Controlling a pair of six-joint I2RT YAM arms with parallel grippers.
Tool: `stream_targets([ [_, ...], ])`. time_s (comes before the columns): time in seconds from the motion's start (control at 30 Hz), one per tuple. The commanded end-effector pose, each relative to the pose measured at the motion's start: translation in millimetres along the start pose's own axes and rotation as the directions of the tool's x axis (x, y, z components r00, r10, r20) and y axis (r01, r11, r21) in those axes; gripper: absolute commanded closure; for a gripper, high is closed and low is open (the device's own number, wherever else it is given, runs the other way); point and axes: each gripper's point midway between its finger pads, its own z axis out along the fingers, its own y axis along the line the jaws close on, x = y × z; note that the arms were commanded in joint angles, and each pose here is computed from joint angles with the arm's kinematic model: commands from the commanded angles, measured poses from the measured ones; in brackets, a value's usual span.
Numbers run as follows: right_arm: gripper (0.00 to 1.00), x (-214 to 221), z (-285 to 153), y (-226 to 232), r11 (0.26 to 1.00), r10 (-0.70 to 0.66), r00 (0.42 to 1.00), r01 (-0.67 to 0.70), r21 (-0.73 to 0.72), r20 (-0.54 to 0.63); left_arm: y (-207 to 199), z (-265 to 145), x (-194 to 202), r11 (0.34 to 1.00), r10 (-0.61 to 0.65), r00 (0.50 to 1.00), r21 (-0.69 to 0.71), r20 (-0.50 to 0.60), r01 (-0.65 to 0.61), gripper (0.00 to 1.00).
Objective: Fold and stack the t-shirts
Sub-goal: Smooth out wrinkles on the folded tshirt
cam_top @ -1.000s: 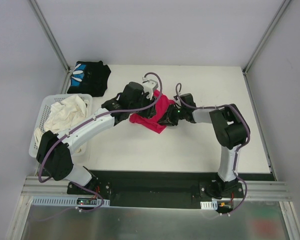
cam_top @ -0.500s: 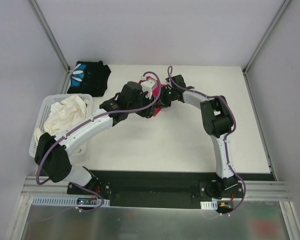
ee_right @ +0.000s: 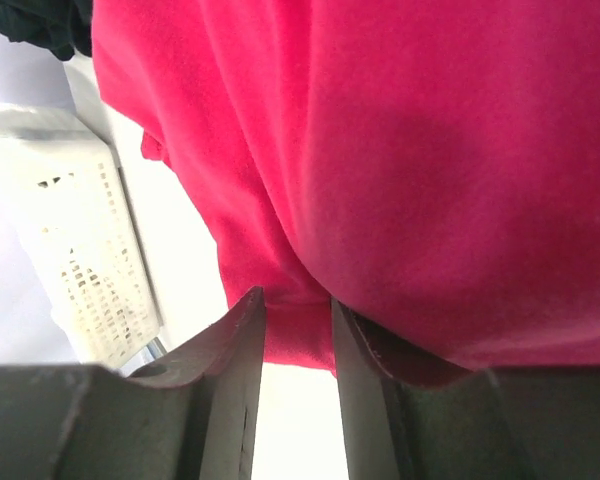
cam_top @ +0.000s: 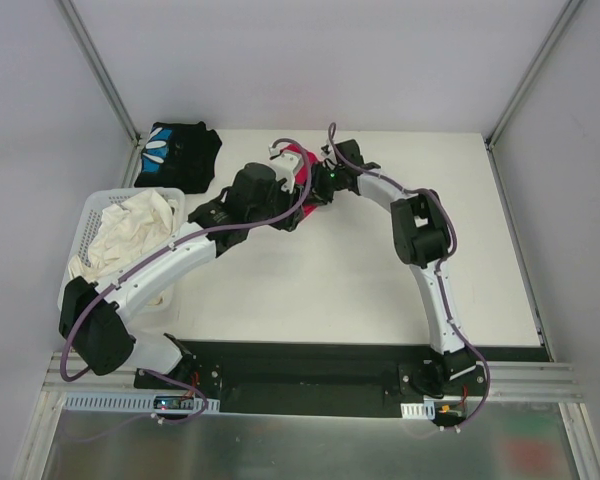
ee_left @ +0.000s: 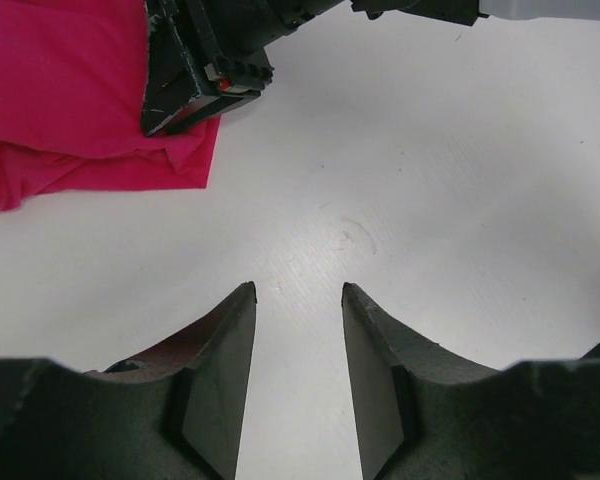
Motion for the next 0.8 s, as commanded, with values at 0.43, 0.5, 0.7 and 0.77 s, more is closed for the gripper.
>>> stream_targets([
  [0.43,0.58,-40.2,-114.5,55.5,0.973,-0.115,0.98,0.144,-0.18,0.161,-1.5,-11.1,-17.8,0.999,-0.038,0.996,-0.019,0.082,0.04,0.13],
  [0.5,0.58,-40.3,-130.6,61.2,0.967,-0.137,0.974,0.172,-0.19,0.182,8.6,-9.5,-18.8,0.996,-0.038,0.995,-0.074,0.094,0.045,0.08],
  [0.7,0.59,-27.0,-163.8,55.8,0.968,-0.106,0.975,0.146,-0.203,0.196,7.9,-2.4,-18.3,0.996,-0.041,0.996,-0.073,0.083,0.047,0.05],
  [0.77,0.58,-18.7,-175.6,56.2,0.968,-0.114,0.967,0.159,-0.192,0.226,11.0,-0.2,-18.4,0.995,-0.033,0.996,-0.089,0.081,0.04,0.05],
])
